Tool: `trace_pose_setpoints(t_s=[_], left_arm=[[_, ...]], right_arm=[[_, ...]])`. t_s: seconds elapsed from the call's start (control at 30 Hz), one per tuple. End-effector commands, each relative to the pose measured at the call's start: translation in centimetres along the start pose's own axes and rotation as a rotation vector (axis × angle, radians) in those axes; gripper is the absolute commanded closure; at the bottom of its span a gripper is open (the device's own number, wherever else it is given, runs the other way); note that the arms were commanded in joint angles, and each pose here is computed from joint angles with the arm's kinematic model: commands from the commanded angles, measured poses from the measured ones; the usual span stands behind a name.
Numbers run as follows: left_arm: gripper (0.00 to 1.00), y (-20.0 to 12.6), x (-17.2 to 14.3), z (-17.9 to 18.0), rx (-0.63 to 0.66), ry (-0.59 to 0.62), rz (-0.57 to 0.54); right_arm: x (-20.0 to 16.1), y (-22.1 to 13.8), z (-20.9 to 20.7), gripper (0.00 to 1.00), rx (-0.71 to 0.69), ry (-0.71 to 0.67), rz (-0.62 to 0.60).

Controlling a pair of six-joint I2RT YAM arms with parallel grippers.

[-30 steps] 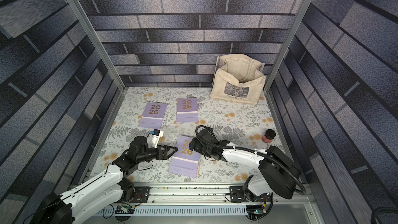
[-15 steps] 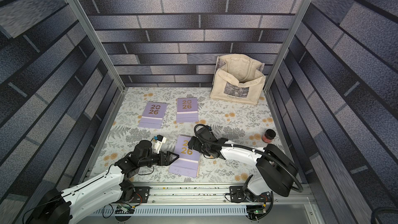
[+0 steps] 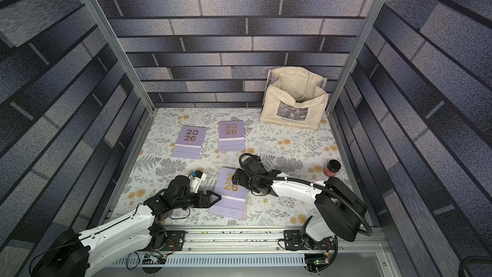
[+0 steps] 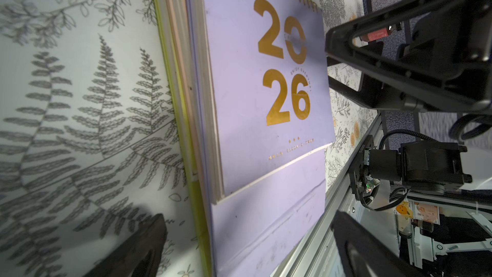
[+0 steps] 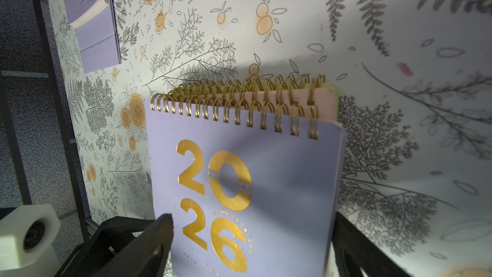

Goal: Stack the calendars
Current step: Adjust the calendar at the calendar.

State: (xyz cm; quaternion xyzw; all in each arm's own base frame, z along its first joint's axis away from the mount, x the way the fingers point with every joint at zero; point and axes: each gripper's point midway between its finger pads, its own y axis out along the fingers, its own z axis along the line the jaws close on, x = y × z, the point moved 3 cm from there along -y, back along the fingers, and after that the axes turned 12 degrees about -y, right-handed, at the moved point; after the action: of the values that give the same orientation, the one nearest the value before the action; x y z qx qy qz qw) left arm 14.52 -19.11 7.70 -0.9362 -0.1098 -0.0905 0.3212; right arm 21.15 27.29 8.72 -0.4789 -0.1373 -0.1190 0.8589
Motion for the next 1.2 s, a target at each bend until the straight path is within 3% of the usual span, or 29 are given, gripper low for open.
trace_pose_setpoints(t_s=[0.0,0.7,1.17], left_arm=[[0.0,0.1,-0.2,-0.1,-0.007,0.0,0.009],[0.0,0.5,-0.9,-1.0,-0.019,0.02,0.042],[0.0,0.2,-0.2,0.2,0.209,0.021,0.04]], right_arm=[[0.2,0.0,0.1,0.07,-0.01,-0.006,0.011],[0.3,0.4,0.4,0.06,-0.004,-0.004,0.019],[0.5,0.4,0.6,0.05,-0.004,-0.011,0.02]])
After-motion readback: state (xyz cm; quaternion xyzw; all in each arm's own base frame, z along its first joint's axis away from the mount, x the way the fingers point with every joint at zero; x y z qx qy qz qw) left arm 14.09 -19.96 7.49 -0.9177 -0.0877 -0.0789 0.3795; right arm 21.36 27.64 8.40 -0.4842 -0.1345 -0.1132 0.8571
